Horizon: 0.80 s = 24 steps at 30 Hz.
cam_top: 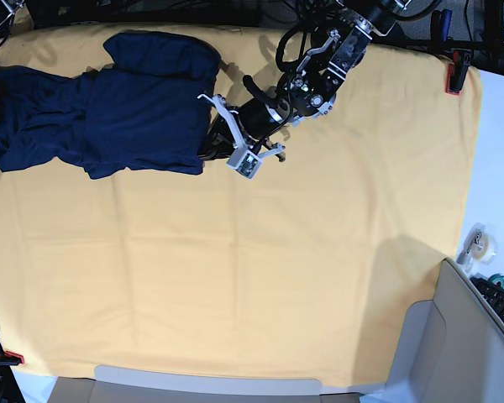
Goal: Fold the T-shirt properly
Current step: 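Fold the shirt end at the right gripper over the bundle with the right gripper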
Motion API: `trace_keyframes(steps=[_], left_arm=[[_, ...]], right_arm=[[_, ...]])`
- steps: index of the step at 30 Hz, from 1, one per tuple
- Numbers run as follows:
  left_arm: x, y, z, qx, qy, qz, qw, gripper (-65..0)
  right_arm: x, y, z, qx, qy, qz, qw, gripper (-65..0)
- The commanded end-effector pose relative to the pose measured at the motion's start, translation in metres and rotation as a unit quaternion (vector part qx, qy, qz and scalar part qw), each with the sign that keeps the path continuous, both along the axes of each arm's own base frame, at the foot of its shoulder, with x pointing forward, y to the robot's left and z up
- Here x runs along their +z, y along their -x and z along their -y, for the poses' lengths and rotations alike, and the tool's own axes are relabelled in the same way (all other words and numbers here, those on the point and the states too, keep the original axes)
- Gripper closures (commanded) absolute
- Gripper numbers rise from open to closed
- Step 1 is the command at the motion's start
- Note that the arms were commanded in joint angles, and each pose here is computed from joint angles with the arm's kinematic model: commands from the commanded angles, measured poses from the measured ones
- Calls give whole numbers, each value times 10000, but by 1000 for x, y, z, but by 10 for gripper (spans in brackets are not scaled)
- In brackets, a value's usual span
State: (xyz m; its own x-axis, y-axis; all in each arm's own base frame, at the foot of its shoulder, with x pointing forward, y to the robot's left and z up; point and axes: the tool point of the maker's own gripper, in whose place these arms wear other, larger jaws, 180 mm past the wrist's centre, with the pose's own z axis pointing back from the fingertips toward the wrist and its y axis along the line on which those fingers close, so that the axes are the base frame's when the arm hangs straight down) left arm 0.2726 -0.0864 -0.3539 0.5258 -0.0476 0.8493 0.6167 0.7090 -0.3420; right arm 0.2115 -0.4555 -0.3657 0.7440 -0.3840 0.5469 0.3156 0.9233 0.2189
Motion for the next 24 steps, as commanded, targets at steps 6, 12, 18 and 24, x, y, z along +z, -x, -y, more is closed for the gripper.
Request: trace_keyframes(steps=[6, 12, 18, 24], left_arm=[[19, -9, 5, 7, 215, 234, 9995, 0], [19, -9, 5, 7, 215, 234, 9995, 0], [19, -9, 5, 5, 210, 237, 9995, 0], [19, -10, 5, 5, 210, 244, 9995, 0]], right_arm=[[-31, -7, -37, 317, -428, -178, 9984, -458], [-55, 12, -57, 311, -703, -384, 9963, -458], [-55, 36, -73, 520, -570, -468, 9959, -458], [-49, 45, -87, 740, -344, -460, 9956, -458]])
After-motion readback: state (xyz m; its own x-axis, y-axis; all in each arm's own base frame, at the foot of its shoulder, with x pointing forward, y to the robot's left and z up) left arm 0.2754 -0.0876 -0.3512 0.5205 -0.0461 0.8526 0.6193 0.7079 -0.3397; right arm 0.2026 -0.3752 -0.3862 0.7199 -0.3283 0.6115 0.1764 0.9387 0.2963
